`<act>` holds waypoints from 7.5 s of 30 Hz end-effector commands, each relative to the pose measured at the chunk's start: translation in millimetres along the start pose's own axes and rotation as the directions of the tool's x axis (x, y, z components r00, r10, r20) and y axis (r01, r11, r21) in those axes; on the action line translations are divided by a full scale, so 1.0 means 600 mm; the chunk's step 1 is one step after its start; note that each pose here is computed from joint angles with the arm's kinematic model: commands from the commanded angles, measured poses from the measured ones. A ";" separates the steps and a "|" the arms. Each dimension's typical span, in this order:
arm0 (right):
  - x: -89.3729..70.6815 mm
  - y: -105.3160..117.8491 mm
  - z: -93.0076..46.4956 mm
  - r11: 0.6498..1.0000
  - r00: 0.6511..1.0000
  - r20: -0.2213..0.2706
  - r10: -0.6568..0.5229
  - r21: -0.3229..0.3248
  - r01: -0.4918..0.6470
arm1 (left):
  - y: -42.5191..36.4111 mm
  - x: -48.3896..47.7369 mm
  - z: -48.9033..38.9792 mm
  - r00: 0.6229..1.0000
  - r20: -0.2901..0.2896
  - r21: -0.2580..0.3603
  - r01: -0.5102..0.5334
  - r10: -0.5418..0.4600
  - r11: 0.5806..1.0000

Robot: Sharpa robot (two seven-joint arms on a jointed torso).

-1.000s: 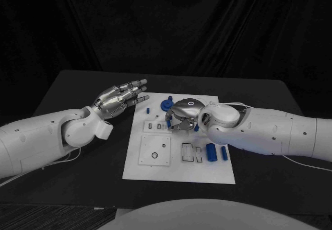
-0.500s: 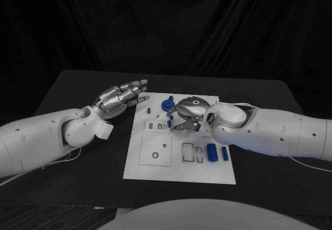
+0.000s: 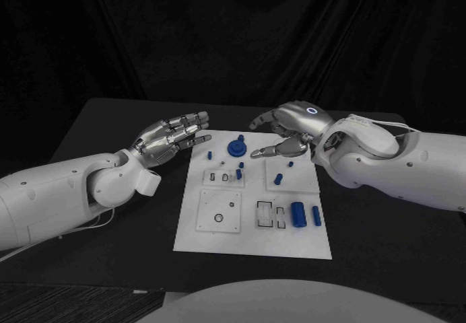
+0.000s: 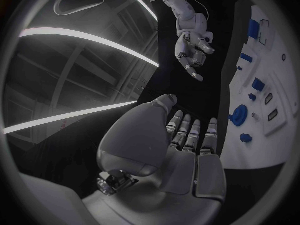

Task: Assemble the parts on the task board

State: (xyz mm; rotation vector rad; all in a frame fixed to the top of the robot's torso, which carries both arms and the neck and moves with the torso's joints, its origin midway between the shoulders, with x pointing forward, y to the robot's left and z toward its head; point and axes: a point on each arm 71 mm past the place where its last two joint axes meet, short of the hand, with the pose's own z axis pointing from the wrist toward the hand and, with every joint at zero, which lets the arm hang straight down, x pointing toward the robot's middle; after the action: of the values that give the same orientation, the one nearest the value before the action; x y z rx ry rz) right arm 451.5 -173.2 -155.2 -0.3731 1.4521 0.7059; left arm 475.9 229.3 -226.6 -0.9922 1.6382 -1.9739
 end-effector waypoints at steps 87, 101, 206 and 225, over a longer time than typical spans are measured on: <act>0.035 -0.096 -0.119 0.922 0.954 0.028 0.300 0.247 -0.297 | 0.035 0.067 0.193 0.214 -0.578 -0.473 -0.874 0.787 -0.110; 0.038 -0.097 -0.118 0.920 0.953 0.016 0.302 0.257 -0.296 | 0.052 0.054 0.181 0.232 -0.602 -0.510 -0.848 0.764 -0.144; 0.055 -0.107 -0.117 0.909 0.949 -0.041 0.313 0.303 -0.287 | 0.121 0.070 0.182 0.271 -0.694 -0.463 -0.878 0.667 -0.125; 0.059 -0.109 -0.119 0.904 0.946 -0.058 0.318 0.321 -0.284 | 0.115 0.065 0.177 0.274 -0.657 -0.449 -0.891 0.702 -0.072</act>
State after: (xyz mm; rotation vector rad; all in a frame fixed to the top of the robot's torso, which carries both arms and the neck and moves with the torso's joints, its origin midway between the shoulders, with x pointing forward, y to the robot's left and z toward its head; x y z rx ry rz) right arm 437.4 -258.2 -207.3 0.0497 1.6958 0.7155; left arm 517.7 117.6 -276.4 0.2595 2.4456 -0.3174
